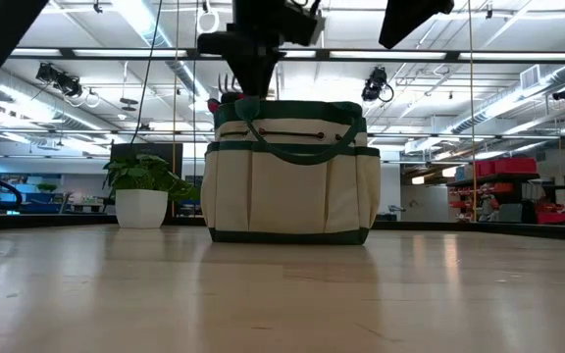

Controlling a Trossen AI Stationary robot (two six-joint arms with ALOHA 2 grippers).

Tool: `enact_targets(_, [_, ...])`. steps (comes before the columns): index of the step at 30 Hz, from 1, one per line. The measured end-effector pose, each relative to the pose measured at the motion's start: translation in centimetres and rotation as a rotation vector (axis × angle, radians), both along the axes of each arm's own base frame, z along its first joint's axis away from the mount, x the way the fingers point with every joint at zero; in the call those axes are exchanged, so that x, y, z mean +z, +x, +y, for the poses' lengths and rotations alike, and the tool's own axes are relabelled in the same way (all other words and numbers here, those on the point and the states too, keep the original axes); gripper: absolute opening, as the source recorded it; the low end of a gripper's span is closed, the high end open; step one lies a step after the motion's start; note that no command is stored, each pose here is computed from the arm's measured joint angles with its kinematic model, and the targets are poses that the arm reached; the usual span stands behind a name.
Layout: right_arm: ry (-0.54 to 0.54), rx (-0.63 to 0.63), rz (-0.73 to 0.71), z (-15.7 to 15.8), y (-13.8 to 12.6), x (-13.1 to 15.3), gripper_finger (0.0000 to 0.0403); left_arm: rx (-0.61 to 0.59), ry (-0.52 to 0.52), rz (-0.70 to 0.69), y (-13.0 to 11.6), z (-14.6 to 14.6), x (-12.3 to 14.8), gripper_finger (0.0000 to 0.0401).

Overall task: Pick & Place Garden tools in Gardening bag
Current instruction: Put the brown hand rake into the white gardening bag

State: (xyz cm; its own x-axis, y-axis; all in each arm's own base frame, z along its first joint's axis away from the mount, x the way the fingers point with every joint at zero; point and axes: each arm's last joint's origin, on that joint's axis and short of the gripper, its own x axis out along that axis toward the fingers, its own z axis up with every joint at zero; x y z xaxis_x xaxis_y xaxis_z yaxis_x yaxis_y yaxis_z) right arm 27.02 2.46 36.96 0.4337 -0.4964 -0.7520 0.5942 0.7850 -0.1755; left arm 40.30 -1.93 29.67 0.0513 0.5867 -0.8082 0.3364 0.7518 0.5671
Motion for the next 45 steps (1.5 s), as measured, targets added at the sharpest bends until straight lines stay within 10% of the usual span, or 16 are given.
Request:
enact_targets(21, [-0.006, 0.011, 0.026, 0.0, -0.1, -0.1, 0.0096, 0.194, -0.069, -0.123, 0.5, 0.2, -0.8, 0.0054])
enact_targets(45, [-0.012, 0.041, 0.131, 0.0, -0.7, -0.6, 0.0096, 0.031, -0.082, -0.030, 1.7, -2.0, -2.9, 0.0073])
